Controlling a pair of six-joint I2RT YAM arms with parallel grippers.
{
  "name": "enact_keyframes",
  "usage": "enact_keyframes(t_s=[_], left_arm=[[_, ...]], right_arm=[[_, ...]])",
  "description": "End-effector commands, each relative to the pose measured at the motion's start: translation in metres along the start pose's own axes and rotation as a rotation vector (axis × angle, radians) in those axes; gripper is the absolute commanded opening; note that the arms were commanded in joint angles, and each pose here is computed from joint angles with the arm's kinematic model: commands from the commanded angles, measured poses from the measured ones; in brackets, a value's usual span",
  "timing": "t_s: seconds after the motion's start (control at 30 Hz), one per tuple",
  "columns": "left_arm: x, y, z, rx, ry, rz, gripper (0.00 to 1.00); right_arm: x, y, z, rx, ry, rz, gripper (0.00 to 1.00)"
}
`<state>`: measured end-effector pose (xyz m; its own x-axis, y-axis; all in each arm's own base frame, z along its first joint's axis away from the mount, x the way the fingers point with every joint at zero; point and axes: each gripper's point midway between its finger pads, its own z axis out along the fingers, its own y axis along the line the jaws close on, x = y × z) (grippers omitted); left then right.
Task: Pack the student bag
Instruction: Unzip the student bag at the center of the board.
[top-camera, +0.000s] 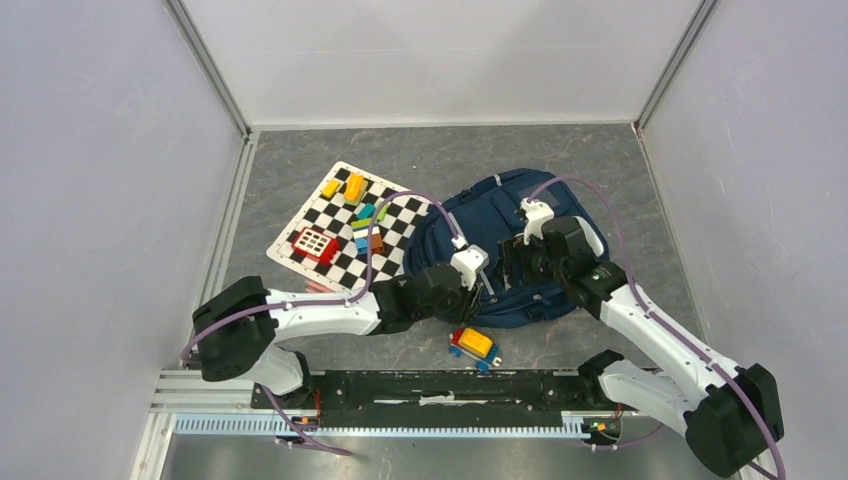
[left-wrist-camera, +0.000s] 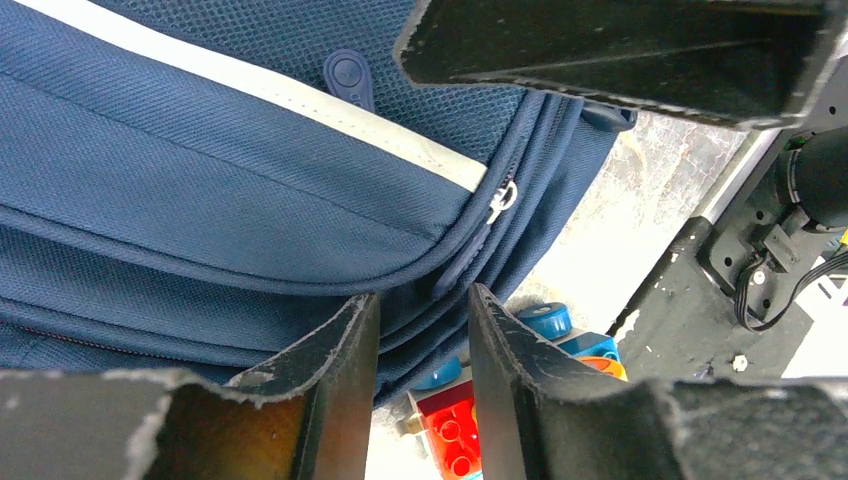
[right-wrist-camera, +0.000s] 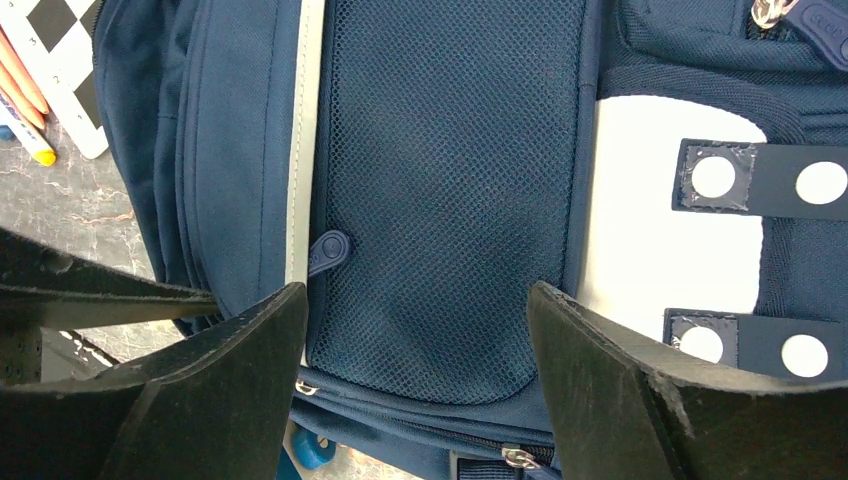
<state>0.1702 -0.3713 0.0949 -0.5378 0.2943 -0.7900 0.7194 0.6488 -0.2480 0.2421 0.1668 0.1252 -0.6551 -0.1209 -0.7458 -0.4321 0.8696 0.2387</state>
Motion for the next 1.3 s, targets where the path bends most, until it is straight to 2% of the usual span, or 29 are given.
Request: enact_keyframes(t_s=[0.0, 0.1, 0.33, 0.5, 0.63, 0.93, 1.0, 1.1, 1.17, 1.27], left_arm=[[-0.038, -0.029, 0.001, 0.050, -0.128, 0.002, 0.41], [-0.036, -0.034, 0.000, 0.043, -0.134, 0.007, 0.38], [-0.031, -0.038, 0.008, 0.023, -0.122, 0.025, 0.40], [-0.032, -0.011, 0.010, -0.136, -0.124, 0.008, 0.40], [-0.030, -0.001, 0.010, -0.194, -0.129, -0.011, 0.41], [-0.016, -0.008, 0.022, -0.166, -0.079, -0.006, 0.42], [-0.014, -0.007, 0.024, -0.170, -0.075, -0.004, 0.34], [-0.019, -0.005, 0.020, -0.185, -0.091, -0.003, 0.12], [-0.024, -0.003, 0.015, -0.198, -0.106, -0.005, 0.03], [-0.031, 0.002, 0.005, -0.225, -0.127, -0.012, 0.02]], right_arm=[[-0.005, 0.000, 0.002, -0.006, -0.031, 0.004, 0.85], [-0.002, -0.003, 0.004, 0.009, -0.025, 0.005, 0.84], [0.009, -0.011, 0.006, 0.036, -0.006, -0.002, 0.84], [0.012, -0.010, 0.004, 0.032, -0.010, 0.000, 0.84], [0.013, -0.009, 0.005, 0.022, -0.015, -0.001, 0.84], [0.017, -0.009, 0.006, 0.019, -0.012, 0.002, 0.84], [0.018, -0.011, 0.006, 0.031, -0.012, 0.001, 0.84], [0.020, -0.016, 0.005, 0.056, -0.009, -0.008, 0.84], [0.024, -0.020, 0.006, 0.069, -0.001, -0.016, 0.85], [0.031, -0.026, 0.007, 0.098, 0.012, -0.019, 0.84]])
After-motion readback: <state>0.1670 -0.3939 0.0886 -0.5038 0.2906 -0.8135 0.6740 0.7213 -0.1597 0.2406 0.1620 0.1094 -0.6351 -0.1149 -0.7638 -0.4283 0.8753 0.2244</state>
